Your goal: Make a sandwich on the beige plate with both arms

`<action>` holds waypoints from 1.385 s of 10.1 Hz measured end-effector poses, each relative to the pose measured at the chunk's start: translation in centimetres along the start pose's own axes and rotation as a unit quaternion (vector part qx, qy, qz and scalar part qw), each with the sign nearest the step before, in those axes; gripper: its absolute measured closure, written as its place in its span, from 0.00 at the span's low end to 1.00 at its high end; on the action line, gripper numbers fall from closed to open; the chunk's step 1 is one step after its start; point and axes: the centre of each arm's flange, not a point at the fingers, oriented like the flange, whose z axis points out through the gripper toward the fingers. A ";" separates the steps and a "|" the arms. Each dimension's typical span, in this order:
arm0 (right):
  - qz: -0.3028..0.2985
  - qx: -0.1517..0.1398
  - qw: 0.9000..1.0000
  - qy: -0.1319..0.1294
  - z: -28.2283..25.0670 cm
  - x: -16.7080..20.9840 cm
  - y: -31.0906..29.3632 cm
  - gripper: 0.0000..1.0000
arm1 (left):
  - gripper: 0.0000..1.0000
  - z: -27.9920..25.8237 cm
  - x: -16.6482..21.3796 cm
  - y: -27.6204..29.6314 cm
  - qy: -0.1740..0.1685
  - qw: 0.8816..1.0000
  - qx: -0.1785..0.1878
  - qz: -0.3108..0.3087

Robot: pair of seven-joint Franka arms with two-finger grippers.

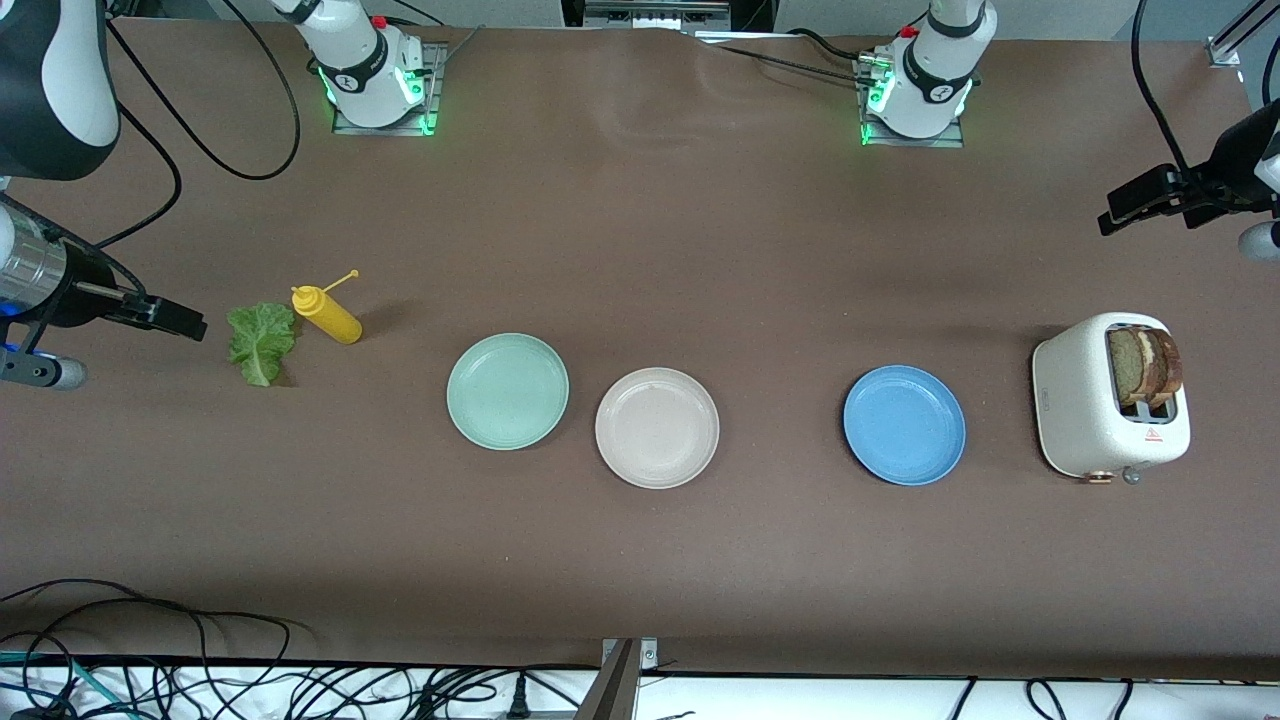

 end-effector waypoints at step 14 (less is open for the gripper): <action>0.000 0.000 1.000 0.000 0.0 0.0 0.0 0.00 | 0.00 0.1 0.1 -0.5 -0.001 1.000 0.000 -0.004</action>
